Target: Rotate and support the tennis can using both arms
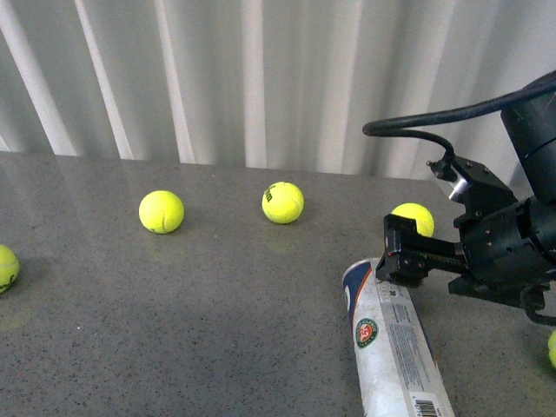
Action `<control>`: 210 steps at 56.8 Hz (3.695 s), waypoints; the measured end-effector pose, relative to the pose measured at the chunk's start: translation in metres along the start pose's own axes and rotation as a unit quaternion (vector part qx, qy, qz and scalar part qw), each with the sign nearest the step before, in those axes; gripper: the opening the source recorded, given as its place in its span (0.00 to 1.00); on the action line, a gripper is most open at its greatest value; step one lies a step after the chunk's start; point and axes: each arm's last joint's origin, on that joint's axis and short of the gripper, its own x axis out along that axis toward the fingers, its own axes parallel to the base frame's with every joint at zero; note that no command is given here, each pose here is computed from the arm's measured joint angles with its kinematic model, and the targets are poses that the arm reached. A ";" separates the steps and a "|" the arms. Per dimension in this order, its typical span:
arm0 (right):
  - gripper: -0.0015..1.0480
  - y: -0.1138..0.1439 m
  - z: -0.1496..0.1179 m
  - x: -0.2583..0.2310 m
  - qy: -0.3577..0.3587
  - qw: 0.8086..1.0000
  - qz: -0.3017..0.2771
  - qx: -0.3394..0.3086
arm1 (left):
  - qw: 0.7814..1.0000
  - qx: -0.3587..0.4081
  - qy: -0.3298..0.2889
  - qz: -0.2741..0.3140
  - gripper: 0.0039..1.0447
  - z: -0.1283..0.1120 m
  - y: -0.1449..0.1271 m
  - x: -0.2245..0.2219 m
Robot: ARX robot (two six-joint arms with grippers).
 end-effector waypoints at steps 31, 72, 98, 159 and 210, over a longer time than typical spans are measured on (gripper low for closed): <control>0.75 -0.005 -0.025 0.038 0.012 1.000 -0.001 -0.007 | 1.000 0.000 0.000 0.000 0.94 0.000 0.000 0.000; 0.20 -0.005 -0.016 0.023 -0.020 0.999 -0.033 -0.028 | 1.000 0.000 0.000 0.000 0.94 0.000 0.000 0.000; 0.16 0.027 0.014 0.002 -0.099 0.965 -0.133 -0.201 | 1.000 0.000 0.000 0.000 0.94 0.000 0.000 0.000; 0.12 0.162 -0.020 0.108 -0.145 0.641 -0.061 -0.751 | 1.000 0.000 0.000 0.000 0.94 0.000 0.000 0.000; 0.59 0.157 -0.030 0.114 -0.086 0.695 -0.065 -0.711 | 1.000 0.000 0.000 0.000 0.94 0.000 0.000 0.000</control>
